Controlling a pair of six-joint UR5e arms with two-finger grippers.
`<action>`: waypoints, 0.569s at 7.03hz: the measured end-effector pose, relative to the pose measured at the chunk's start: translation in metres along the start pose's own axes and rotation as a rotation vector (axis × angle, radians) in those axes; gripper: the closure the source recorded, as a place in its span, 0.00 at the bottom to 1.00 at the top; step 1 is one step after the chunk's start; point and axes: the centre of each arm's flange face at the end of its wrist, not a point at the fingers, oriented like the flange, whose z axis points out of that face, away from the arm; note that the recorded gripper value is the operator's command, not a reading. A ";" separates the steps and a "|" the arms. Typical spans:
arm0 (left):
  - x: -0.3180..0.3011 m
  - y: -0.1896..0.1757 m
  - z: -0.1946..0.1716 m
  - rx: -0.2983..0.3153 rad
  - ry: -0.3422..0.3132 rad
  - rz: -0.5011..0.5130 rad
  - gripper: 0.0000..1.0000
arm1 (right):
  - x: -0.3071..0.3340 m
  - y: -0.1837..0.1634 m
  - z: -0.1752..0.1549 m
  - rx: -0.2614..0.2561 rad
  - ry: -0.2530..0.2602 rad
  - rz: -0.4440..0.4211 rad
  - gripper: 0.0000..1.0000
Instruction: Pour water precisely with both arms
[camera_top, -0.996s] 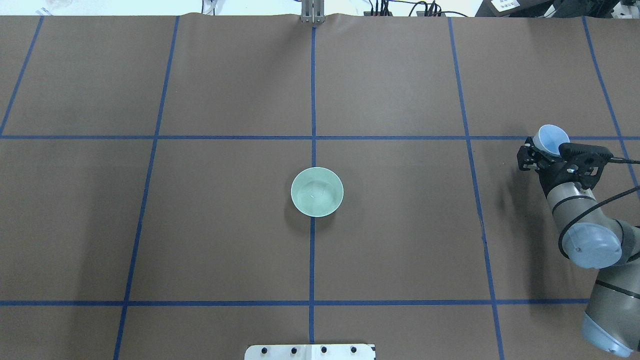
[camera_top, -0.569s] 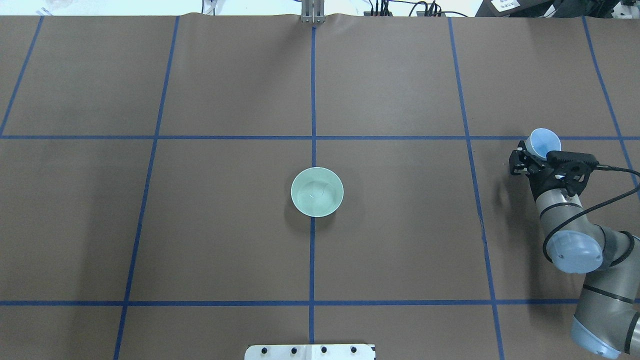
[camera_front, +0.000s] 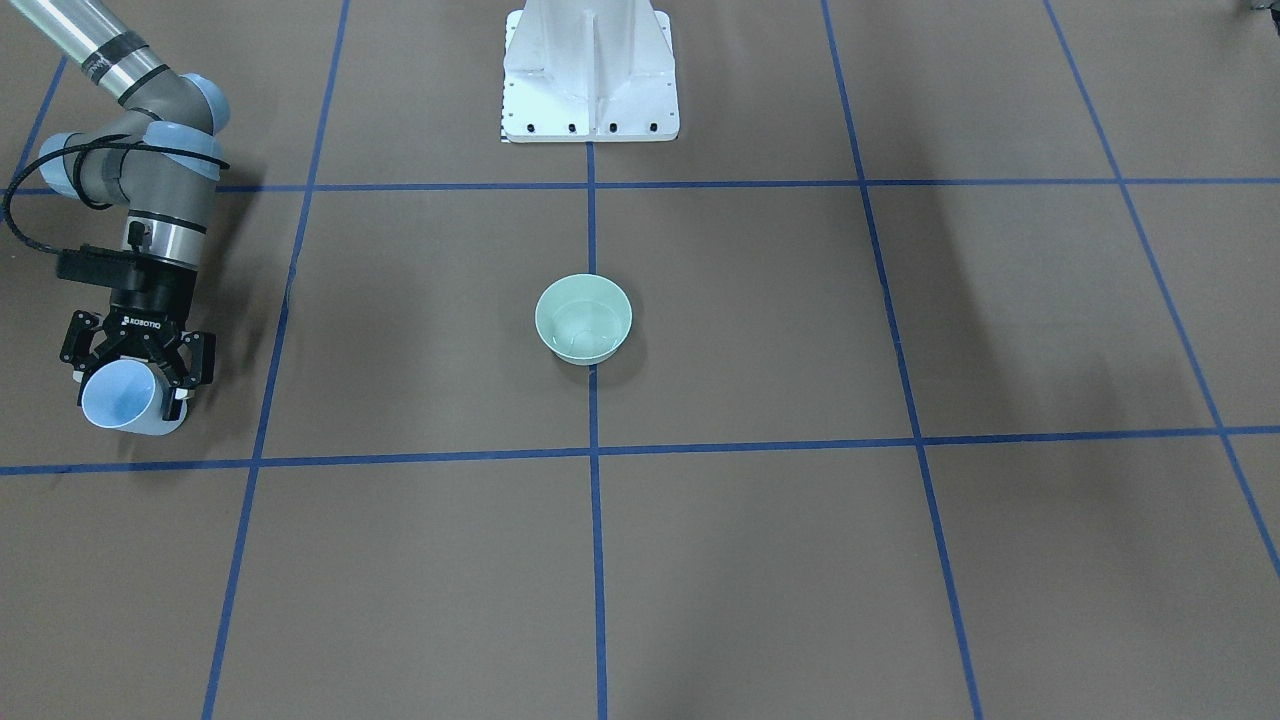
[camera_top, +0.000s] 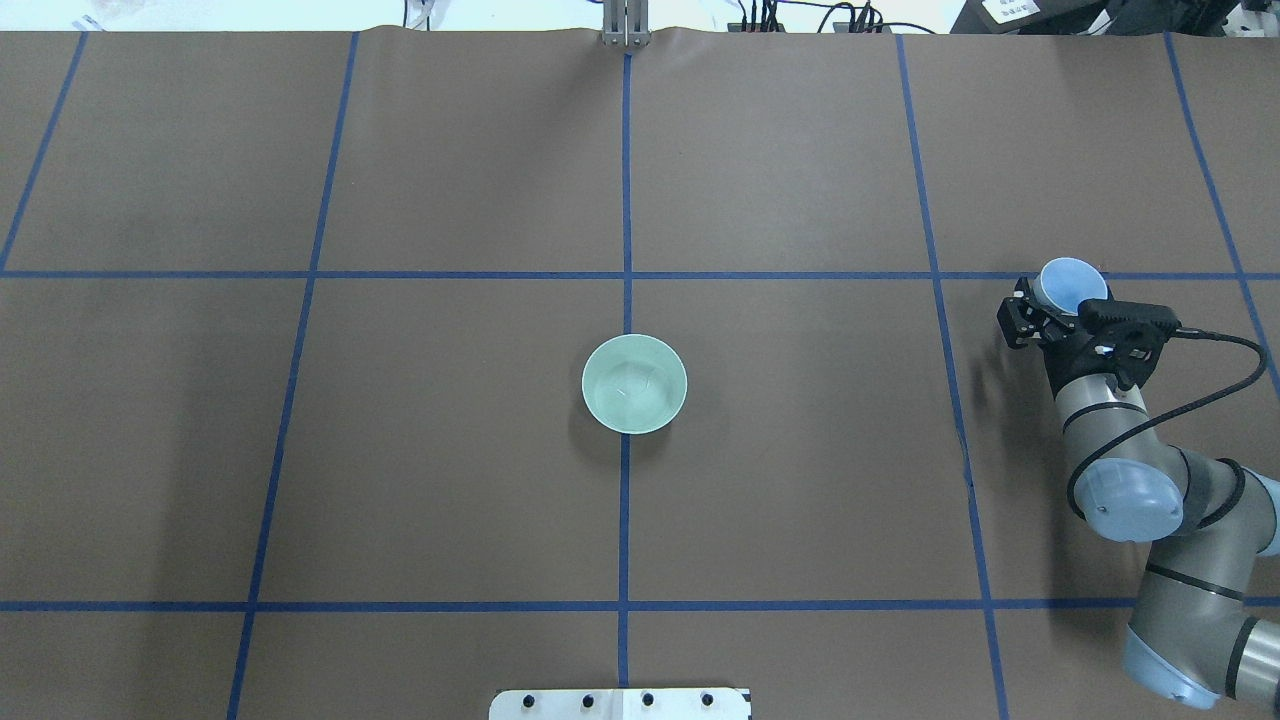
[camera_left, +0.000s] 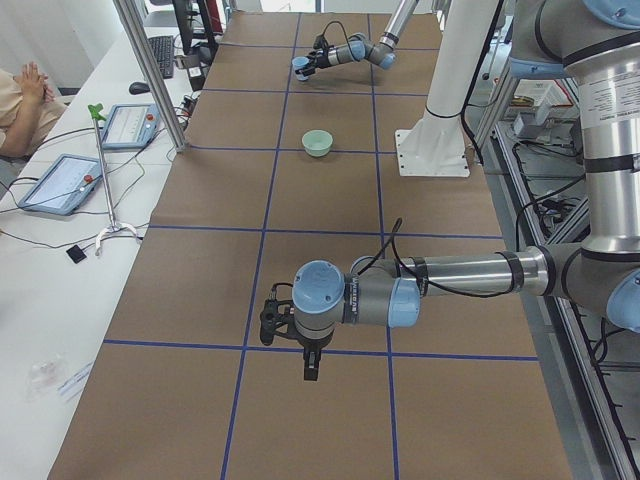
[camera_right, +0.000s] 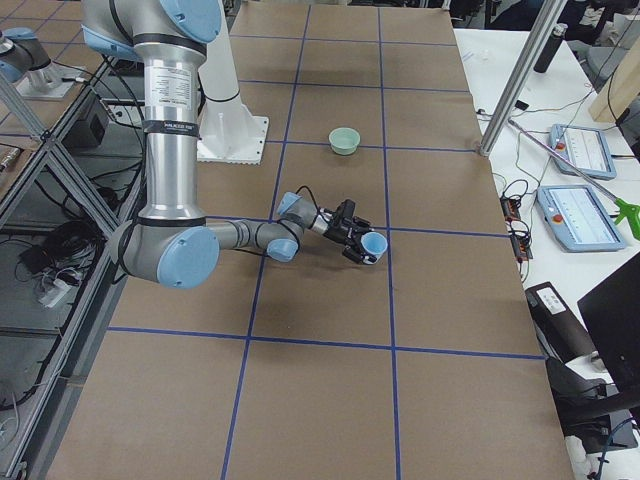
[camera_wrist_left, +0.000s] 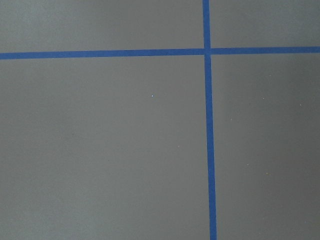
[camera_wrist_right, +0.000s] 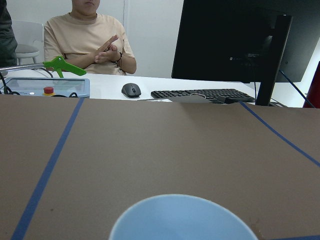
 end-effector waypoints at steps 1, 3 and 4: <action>0.000 0.000 0.000 0.000 0.000 0.000 0.00 | 0.000 -0.007 -0.001 0.012 -0.009 0.009 0.00; 0.000 0.000 0.000 0.001 0.000 0.000 0.00 | 0.003 -0.036 -0.010 0.042 -0.028 0.006 0.00; 0.000 0.000 -0.001 0.001 0.000 0.000 0.00 | 0.006 -0.052 -0.012 0.058 -0.032 0.005 0.00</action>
